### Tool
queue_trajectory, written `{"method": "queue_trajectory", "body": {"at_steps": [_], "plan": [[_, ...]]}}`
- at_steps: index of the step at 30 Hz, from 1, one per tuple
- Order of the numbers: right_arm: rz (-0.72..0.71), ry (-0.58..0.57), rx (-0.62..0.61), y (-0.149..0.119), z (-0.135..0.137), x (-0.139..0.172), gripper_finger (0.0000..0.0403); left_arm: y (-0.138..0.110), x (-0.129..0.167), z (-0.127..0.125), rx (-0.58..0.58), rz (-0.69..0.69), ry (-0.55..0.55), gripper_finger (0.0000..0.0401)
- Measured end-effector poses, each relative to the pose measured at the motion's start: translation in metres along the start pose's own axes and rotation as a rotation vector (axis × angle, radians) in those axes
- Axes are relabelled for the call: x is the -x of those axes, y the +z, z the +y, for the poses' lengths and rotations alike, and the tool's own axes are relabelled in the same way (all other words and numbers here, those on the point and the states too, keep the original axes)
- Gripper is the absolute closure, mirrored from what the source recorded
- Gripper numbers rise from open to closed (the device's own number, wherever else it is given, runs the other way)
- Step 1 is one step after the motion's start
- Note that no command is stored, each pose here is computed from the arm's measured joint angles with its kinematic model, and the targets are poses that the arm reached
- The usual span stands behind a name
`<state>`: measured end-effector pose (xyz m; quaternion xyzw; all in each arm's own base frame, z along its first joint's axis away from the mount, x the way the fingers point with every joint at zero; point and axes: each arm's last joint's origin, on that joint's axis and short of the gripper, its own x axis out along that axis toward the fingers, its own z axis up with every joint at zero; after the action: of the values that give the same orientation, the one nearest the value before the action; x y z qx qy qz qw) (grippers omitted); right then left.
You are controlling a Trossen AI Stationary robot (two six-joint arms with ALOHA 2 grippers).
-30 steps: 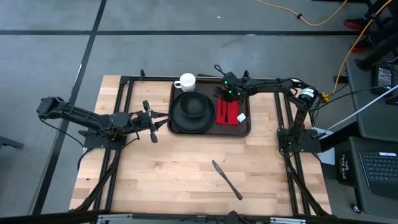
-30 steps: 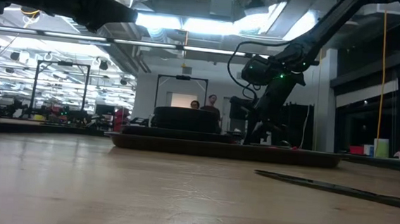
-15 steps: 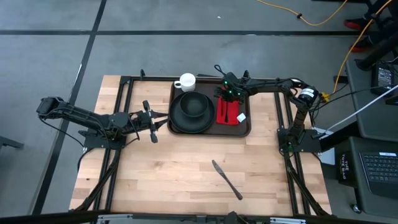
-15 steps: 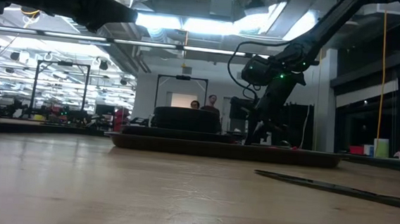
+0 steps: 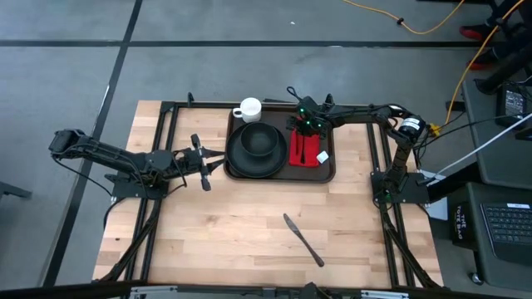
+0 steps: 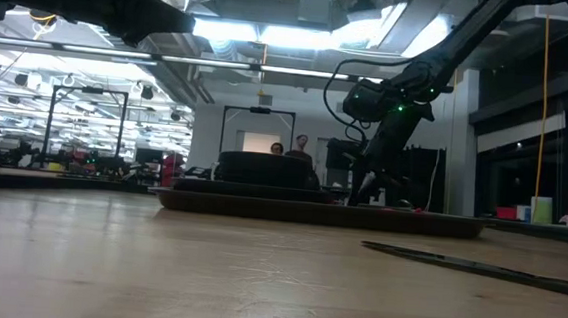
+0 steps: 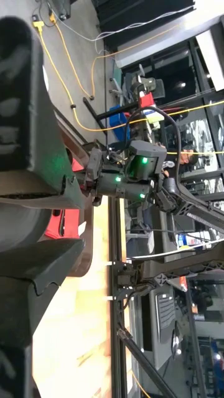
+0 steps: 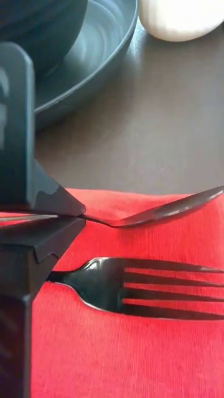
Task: Set up tray
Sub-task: Put the black spoon to the left of the black fork on the red napkin on the brown serving tray, then put the black knife to the right of the black fork on the red napkin on the brown serving tray
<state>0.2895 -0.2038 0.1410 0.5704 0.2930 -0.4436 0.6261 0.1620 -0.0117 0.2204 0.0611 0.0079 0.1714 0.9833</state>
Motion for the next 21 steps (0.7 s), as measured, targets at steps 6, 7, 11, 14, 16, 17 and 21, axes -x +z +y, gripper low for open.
{"method": "queue_trajectory", "body": {"at_steps": [6, 7, 11, 14, 16, 17, 21], "plan": [[-0.001, -0.007, 0.001, 0.0, -0.0006, 0.0, 0.0366, 0.0, 0.0, 0.0, 0.0, 0.0, 0.0, 0.0323], [0.001, -0.011, 0.0, -0.0003, -0.001, 0.0, 0.036, 0.0, 0.0, 0.0, 0.0, 0.0, 0.0, 0.0324], [-0.003, -0.046, -0.001, -0.0018, -0.0034, 0.0, 0.0337, 0.0, 0.0, -0.0001, 0.0, 0.0, 0.0, 0.0326], [0.001, -0.057, 0.004, -0.0022, -0.0045, 0.0, 0.0324, 0.0001, 0.0, 0.0, 0.001, 0.0, 0.0, 0.0326], [-0.001, -0.052, 0.007, -0.0019, -0.004, 0.0, 0.0318, 0.0, 0.0, 0.0, 0.0, 0.0, 0.0, 0.0326], [-0.006, -0.043, 0.009, -0.0014, -0.0031, 0.0, 0.0317, 0.0001, 0.0, 0.0, 0.0, -0.001, 0.0, 0.0326], [-0.02, -0.001, 0.03, 0.0003, 0.0014, 0.0059, 0.0316, 0.0, 0.0, 0.0, 0.0, 0.0, 0.0, 0.0326]]}}
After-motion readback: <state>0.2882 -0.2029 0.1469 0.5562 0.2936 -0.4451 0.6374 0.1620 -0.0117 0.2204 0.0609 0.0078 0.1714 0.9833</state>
